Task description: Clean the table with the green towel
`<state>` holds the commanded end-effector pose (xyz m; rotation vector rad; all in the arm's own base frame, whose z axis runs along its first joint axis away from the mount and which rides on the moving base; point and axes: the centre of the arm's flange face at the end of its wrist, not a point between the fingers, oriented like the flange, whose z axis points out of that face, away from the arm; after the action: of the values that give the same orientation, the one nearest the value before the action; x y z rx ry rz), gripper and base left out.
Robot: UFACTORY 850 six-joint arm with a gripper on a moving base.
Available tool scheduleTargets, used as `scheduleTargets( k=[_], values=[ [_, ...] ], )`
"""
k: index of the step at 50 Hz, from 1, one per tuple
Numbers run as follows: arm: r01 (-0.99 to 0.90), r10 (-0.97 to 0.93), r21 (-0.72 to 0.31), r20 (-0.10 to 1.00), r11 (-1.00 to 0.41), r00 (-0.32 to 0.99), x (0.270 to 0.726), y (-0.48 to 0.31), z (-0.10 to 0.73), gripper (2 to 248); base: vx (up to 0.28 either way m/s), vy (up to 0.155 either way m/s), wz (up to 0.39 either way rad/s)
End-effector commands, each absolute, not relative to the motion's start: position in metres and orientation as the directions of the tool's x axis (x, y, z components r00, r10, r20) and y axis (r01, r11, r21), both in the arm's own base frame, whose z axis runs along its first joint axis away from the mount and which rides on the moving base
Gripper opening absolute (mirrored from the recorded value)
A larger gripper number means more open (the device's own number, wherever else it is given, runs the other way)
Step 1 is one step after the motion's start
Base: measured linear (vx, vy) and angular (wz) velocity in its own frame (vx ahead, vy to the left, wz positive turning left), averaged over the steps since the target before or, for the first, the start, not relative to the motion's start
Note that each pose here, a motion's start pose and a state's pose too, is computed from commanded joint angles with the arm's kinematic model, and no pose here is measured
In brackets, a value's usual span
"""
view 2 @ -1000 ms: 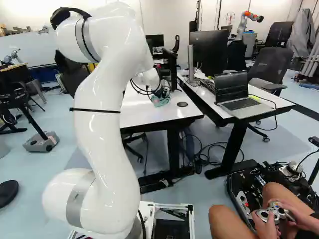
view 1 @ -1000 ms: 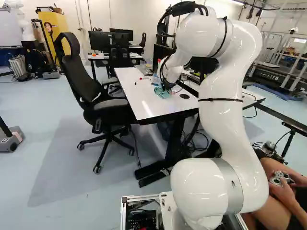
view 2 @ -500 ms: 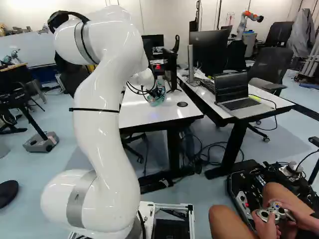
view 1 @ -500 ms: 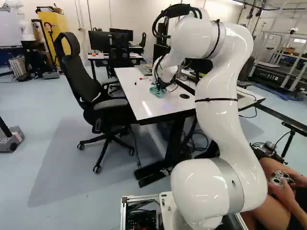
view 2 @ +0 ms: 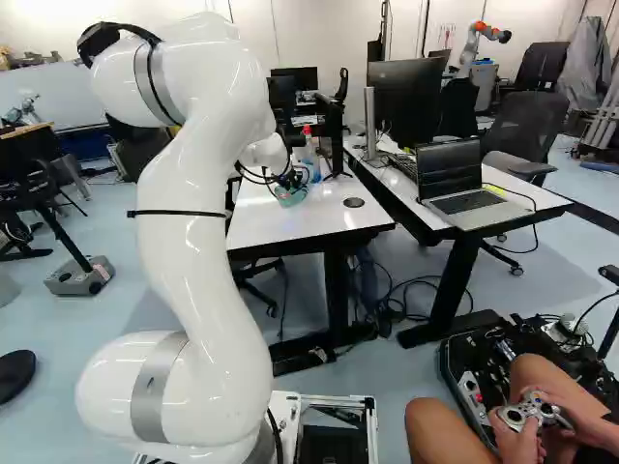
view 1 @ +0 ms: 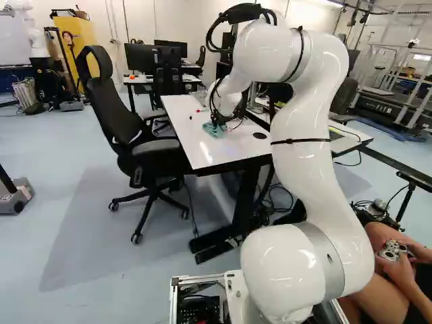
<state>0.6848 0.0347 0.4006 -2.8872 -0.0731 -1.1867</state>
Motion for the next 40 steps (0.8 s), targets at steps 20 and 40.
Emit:
scheduleTargets(
  k=[20, 40],
  values=[
    [0.073, 0.053, 0.0, 0.685, -0.997, 0.726, 0.654, 0.048, 0.404, 41, 0.0, 0.0, 0.0],
    [0.037, 0.027, 0.0, 0.675, -0.999, 0.738, 0.637, 0.023, 0.406, 41, 0.0, 0.0, 0.0]
  ],
)
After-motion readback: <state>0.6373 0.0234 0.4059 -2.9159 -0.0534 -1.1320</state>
